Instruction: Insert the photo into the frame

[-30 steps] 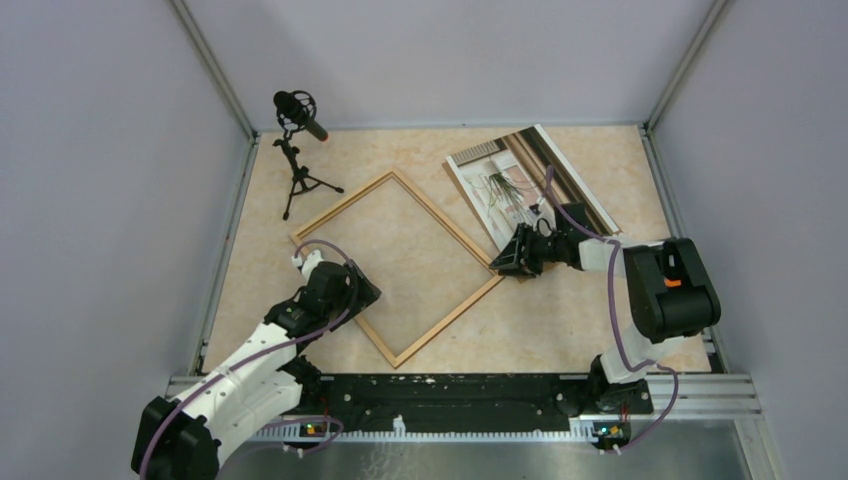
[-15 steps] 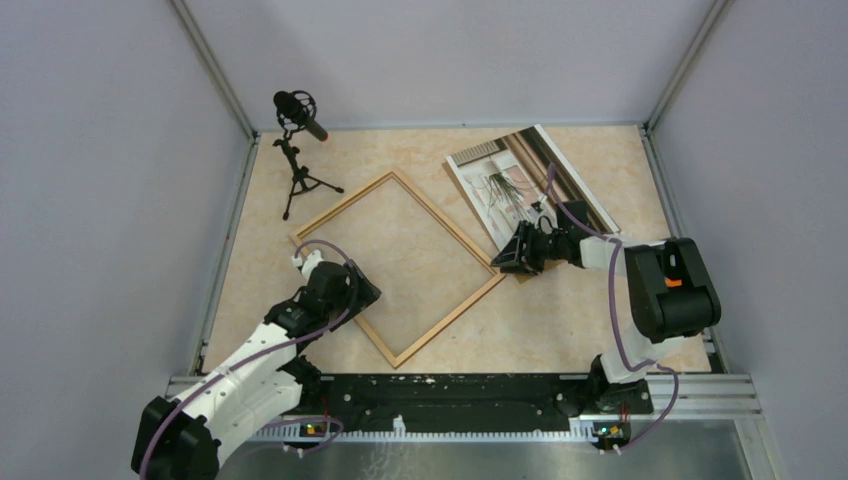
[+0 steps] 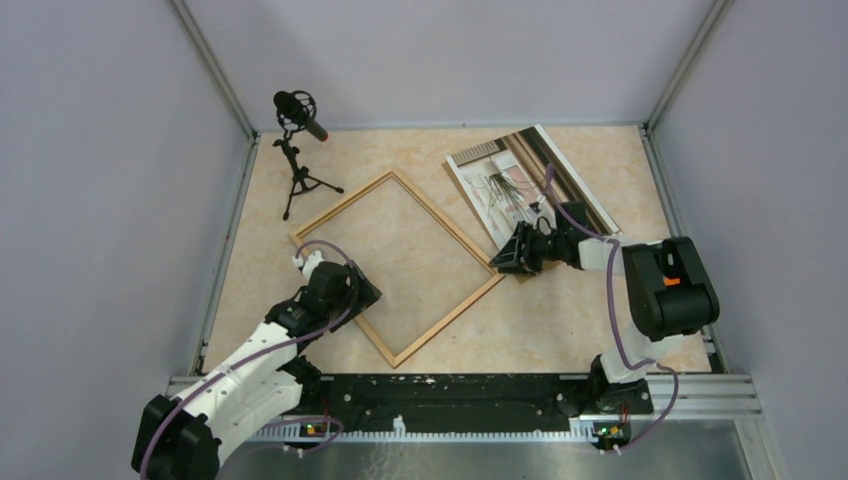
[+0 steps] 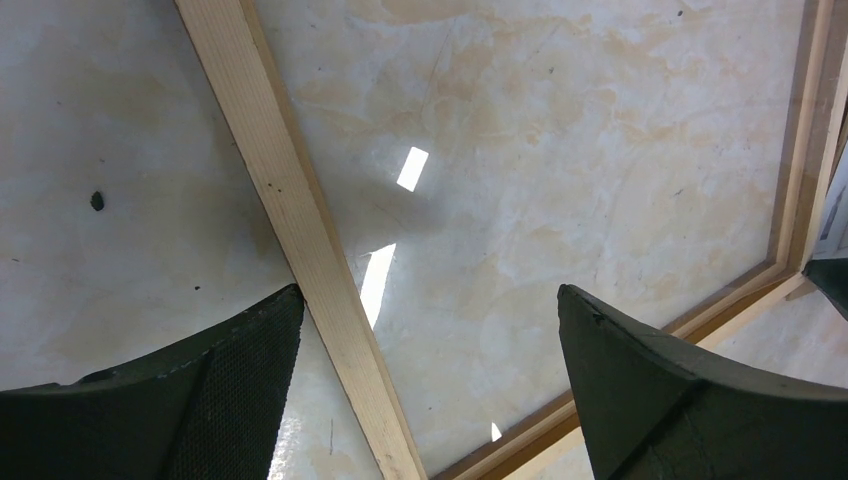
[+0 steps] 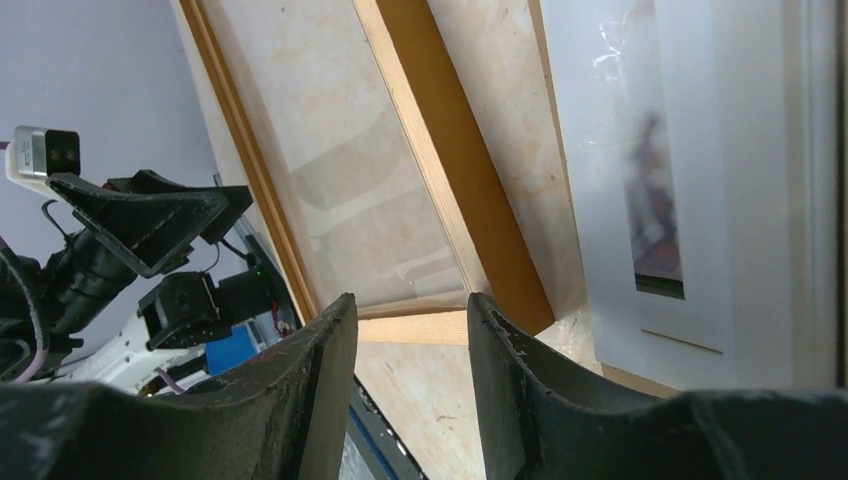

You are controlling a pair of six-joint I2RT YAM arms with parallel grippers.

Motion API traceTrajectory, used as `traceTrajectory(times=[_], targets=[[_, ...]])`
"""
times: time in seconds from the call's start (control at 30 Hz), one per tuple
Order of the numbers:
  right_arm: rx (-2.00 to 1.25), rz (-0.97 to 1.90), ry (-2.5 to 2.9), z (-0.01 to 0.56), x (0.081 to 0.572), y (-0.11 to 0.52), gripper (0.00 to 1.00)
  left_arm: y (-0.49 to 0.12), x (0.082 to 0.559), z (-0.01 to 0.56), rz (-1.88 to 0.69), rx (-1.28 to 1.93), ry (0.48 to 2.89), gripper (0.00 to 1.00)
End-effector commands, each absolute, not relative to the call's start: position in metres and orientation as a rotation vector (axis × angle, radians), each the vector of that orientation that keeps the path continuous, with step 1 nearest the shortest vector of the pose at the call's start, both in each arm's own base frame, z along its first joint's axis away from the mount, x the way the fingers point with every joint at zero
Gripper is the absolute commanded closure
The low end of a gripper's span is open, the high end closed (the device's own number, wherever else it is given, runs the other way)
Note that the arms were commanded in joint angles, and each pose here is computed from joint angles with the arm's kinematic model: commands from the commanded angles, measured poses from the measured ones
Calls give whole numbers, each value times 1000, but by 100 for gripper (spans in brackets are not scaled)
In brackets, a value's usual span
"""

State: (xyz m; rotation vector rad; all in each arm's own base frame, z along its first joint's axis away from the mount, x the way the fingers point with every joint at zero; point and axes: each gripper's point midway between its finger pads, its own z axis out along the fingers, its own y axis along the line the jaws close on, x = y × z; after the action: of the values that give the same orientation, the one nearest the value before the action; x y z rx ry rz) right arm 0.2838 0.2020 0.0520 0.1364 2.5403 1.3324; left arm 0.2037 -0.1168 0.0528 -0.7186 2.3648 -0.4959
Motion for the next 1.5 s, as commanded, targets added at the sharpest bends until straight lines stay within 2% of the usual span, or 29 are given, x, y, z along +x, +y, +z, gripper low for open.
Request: traceTrajectory(times=[0.0, 0.63, 1.2, 1.33, 1.47], targets=[[89, 1366, 2557, 45, 274, 213, 55, -128, 213, 67, -581, -715, 2324, 2], [95, 1619, 2302, 121, 278, 243, 55, -129, 211, 66, -595, -724, 2323, 2], [239, 1714, 2124, 101, 293, 254, 55, -127, 212, 70, -590, -718, 2311, 2], [234, 1630, 2134, 87, 303, 254, 59, -126, 212, 68, -584, -720, 2309, 2], [280, 1659, 2073, 90, 308, 265, 67, -129, 211, 67, -604, -716, 2312, 2]])
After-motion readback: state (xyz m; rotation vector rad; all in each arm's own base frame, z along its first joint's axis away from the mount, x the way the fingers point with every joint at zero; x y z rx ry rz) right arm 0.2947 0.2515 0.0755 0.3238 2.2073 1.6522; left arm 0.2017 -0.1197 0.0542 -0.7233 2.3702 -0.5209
